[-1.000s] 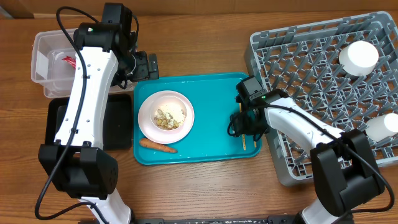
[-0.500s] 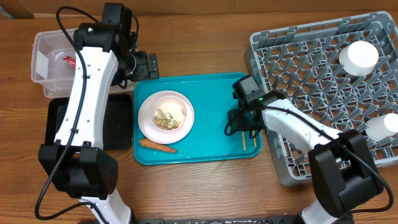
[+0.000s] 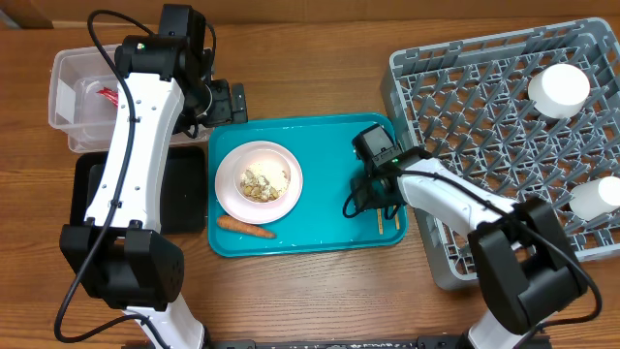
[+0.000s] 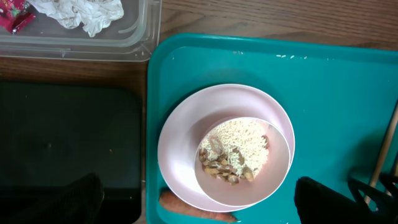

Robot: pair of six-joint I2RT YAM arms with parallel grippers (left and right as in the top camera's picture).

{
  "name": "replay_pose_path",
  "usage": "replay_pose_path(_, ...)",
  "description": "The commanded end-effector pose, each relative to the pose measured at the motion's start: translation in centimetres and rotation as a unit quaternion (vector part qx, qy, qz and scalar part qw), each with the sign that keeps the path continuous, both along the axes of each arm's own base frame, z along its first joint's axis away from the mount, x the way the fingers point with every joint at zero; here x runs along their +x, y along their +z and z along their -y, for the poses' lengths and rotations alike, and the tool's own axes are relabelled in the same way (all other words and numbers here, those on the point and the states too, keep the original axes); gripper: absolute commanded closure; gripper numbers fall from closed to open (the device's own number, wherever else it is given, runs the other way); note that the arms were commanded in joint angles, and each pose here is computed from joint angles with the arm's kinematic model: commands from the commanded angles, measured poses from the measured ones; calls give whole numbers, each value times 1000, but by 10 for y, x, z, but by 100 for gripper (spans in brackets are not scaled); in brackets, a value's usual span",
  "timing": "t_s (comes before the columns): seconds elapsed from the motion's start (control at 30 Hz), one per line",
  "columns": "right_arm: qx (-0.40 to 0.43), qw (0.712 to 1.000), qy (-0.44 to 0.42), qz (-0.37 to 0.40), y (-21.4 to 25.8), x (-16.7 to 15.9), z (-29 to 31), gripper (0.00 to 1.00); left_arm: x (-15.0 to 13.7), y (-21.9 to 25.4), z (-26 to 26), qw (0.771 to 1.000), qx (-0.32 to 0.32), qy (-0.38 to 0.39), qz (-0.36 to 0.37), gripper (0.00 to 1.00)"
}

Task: Sort waste into correct bins and load items into the dishwasher
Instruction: 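Close the right gripper on one wooden chopstick, then carry the chopstick to the dish rack and release it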

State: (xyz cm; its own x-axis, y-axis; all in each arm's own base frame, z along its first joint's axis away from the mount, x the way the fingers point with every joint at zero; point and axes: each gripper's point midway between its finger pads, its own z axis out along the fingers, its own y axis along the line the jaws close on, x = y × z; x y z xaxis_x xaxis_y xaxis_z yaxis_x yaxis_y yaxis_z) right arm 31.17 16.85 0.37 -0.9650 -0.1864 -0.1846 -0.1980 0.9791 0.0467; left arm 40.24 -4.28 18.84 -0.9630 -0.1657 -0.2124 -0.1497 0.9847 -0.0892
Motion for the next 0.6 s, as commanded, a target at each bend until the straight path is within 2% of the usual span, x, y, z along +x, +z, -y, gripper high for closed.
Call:
replay_pose_path(0.0,-22,999,0,-35,-24,-13,7,42,3,3,5,1000,-6,-4,6,0)
replay_pose_path(0.03,-23,999,0,-37,-24,-13,7,44,3,3,5,1000,-6,-4,6,0)
replay_pose_path(0.17,-23,999,0,-37,-23,-13,7,62,3,3,5,1000,-6,-3,6,0)
replay_pose_path(0.23,-23,999,0,-39,-23,-14,7,77,3,3,5,1000,-6,-3,6,0)
replay_pose_path(0.33,-24,999,-2,-44,-23,-16,8,91,3,3,5,1000,-6,-3,6,0)
replay_pose_path(0.4,-24,999,-1,-47,-23,-18,8,95,3,3,5,1000,-6,-3,6,0)
replay_pose_path(0.57,-9,998,1,-54,-8,-15,0,96,3,3,5,1000,-6,-3,6,0)
